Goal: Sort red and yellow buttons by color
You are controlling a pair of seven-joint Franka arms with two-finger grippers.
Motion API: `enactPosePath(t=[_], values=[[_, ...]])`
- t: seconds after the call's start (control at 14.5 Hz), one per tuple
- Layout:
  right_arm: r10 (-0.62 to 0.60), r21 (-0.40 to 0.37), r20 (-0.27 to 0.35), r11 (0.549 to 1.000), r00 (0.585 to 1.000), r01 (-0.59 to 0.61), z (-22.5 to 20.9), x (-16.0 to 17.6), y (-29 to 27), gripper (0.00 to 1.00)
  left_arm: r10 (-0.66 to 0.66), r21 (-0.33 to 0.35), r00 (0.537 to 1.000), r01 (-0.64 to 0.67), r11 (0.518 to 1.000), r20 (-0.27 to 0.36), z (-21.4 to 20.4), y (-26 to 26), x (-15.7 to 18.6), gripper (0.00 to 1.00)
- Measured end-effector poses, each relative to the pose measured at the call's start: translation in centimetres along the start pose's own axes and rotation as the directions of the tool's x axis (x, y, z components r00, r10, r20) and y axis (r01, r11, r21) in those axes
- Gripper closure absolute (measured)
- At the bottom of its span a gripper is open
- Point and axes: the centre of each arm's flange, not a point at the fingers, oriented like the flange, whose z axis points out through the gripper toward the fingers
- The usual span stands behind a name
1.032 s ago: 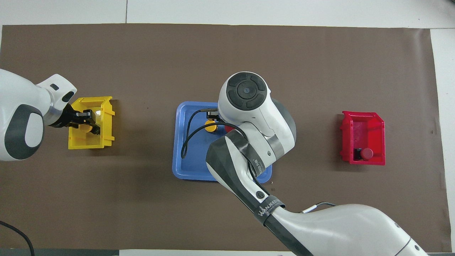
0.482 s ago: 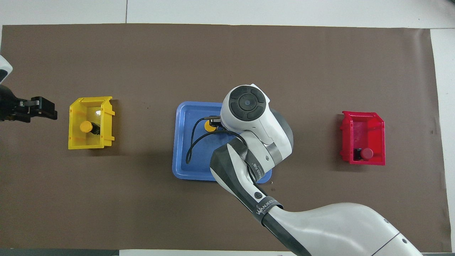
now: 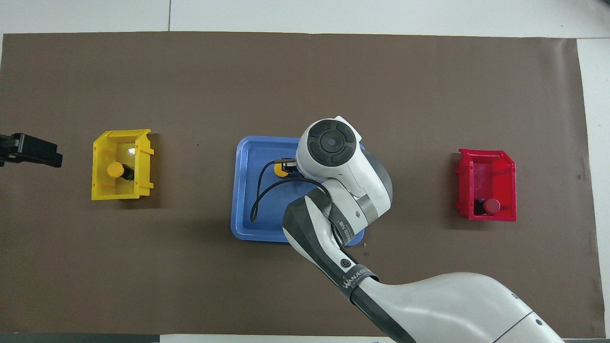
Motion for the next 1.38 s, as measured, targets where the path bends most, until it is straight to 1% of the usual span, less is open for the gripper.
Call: enactPosePath(t=[0.07,0.21,0.34,0.41,0.55,0.69,0.83,0.96,1.03,1.1,1.17,1.24,1.38], values=[[0.000,0.000,-0.001,1.000,1.000,0.000,0.0,0.0,0.0,0.58,0.002,0.000,1.000,-0.002,1.000,0.003,0.2,0.0,0.1,0.00],[0.001,0.002,-0.004,1.000,1.000,-0.001,-0.3,0.1,0.0,0.59,0.003,0.000,1.000,-0.003,1.000,0.004,0.2,0.0,0.2,0.00],[0.009,-0.002,-0.004,1.000,1.000,-0.009,-1.8,0.7,0.3,0.59,0.003,0.000,1.000,-0.003,1.000,-0.001,0.0,0.0,0.2,0.00],[0.024,-0.004,-0.010,1.000,1.000,-0.024,-3.4,1.4,1.0,0.59,0.003,0.000,1.000,-0.003,1.000,-0.008,-0.1,0.0,0.3,0.00],[0.043,-0.015,-0.016,0.999,0.999,-0.043,-8.2,2.8,4.2,0.59,0.005,0.002,0.999,-0.005,1.000,-0.039,-0.2,0.1,0.7,0.00],[0.019,-0.049,0.020,0.999,1.000,-0.018,-13.5,2.8,9.7,0.59,-0.015,0.001,0.997,0.015,1.000,-0.073,0.5,2.1,1.4,0.00],[-0.022,-0.067,0.043,0.997,0.999,0.025,-17.7,1.9,17.4,0.59,-0.063,-0.008,0.993,0.062,0.998,-0.102,2.4,7.5,2.2,0.00],[-0.079,-0.068,0.058,0.994,0.995,0.083,-19.0,0.6,26.9,0.59,-0.123,-0.035,0.981,0.120,0.992,-0.148,5.7,14.9,2.7,0.00],[-0.102,-0.063,0.063,0.992,0.993,0.105,-18.7,-0.2,31.5,0.59,-0.145,-0.050,0.976,0.139,0.989,-0.162,7.9,18.7,2.8,0.00],[-0.122,-0.057,0.053,0.991,0.991,0.125,-17.8,-0.9,35.7,0.59,-0.160,-0.058,0.974,0.152,0.987,-0.160,10.4,22.2,2.9,0.00],[-0.137,-0.057,0.042,0.989,0.990,0.139,-16.6,-1.6,38.7,0.59,-0.171,-0.063,0.973,0.163,0.985,-0.158,12.6,24.9,3.2,0.00],[-0.154,-0.058,0.036,0.986,0.987,0.156,-15.2,-2.2,40.3,0.59,-0.180,-0.069,0.971,0.171,0.983,-0.160,14.7,27.1,3.6,0.00],[-0.190,-0.058,0.035,0.980,0.981,0.192,-13.1,-2.8,41.1,0.59,-0.196,-0.078,0.968,0.185,0.980,-0.159,18.4,30.3,4.2,0.00]])
